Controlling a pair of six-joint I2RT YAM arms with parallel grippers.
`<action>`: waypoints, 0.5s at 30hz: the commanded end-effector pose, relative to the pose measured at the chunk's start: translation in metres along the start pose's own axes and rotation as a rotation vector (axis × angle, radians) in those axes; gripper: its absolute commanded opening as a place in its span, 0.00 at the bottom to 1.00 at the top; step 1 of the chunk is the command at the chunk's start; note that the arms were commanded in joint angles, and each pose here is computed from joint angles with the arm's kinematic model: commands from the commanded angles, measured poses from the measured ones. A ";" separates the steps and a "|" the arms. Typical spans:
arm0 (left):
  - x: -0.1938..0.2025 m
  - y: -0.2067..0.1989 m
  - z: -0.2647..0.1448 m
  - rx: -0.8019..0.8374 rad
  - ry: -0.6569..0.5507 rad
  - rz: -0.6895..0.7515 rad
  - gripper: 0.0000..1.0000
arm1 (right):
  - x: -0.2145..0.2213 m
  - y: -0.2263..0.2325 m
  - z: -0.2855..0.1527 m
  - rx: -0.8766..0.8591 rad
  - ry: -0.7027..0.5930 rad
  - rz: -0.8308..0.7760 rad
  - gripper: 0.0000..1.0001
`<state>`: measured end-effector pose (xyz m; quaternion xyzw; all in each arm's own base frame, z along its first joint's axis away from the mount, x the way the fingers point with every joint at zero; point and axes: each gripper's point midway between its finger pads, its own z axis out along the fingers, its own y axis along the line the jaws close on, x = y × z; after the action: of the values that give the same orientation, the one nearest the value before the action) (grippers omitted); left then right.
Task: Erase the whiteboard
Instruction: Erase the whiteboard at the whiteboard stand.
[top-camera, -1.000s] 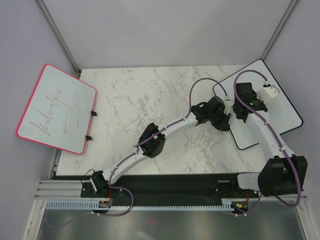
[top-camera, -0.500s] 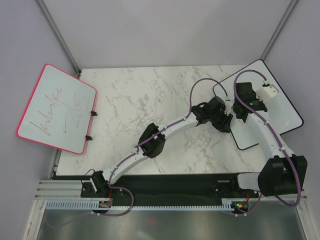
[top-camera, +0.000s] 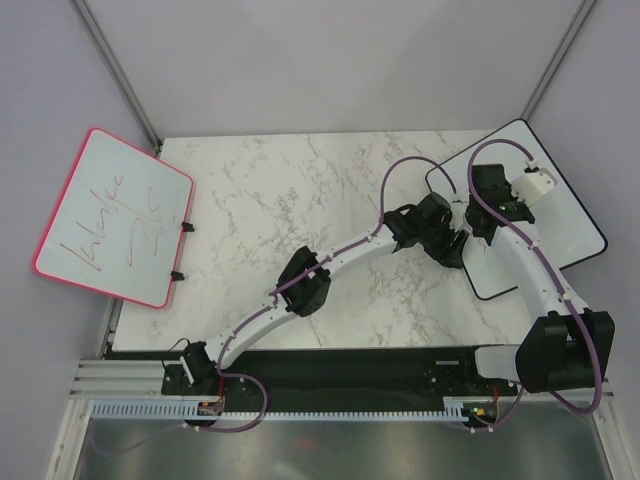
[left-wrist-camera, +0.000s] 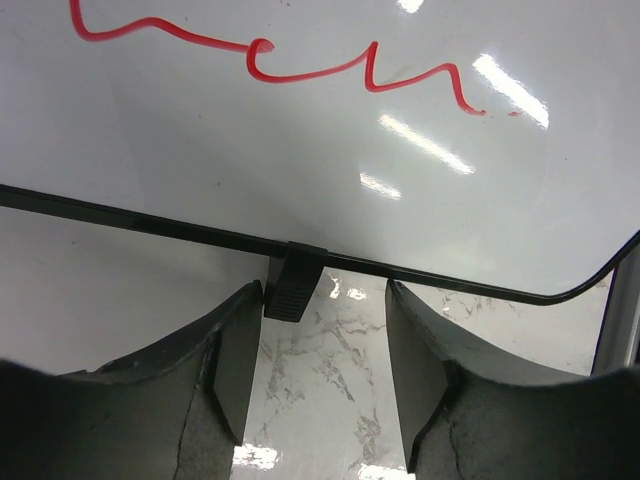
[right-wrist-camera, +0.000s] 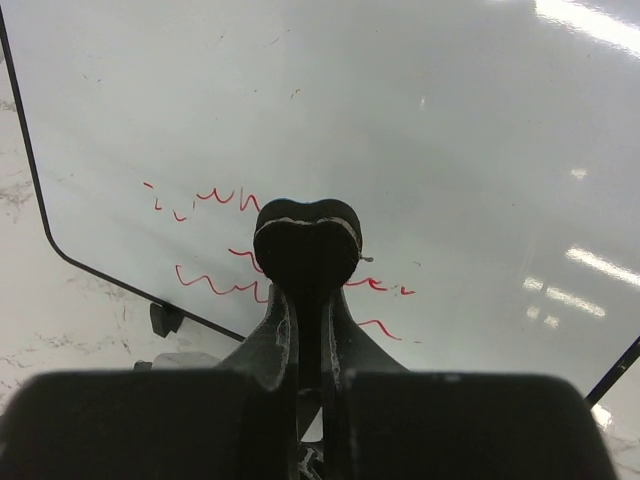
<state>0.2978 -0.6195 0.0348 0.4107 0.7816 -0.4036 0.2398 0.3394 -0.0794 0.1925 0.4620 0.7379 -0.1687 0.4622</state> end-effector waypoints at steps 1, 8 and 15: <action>0.062 0.011 0.000 -0.073 0.198 -0.086 0.61 | -0.010 0.009 -0.005 -0.038 -0.016 0.029 0.00; 0.063 0.012 -0.002 -0.087 0.205 -0.091 0.64 | -0.013 0.012 -0.009 -0.062 -0.020 0.047 0.00; 0.066 0.015 -0.009 -0.110 0.227 -0.092 0.65 | -0.015 0.015 -0.011 -0.083 -0.018 0.053 0.00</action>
<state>0.2940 -0.6171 0.0356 0.4116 0.7856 -0.3988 0.2333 0.3443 -0.0744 0.1957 0.4603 0.7394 -0.1488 0.4682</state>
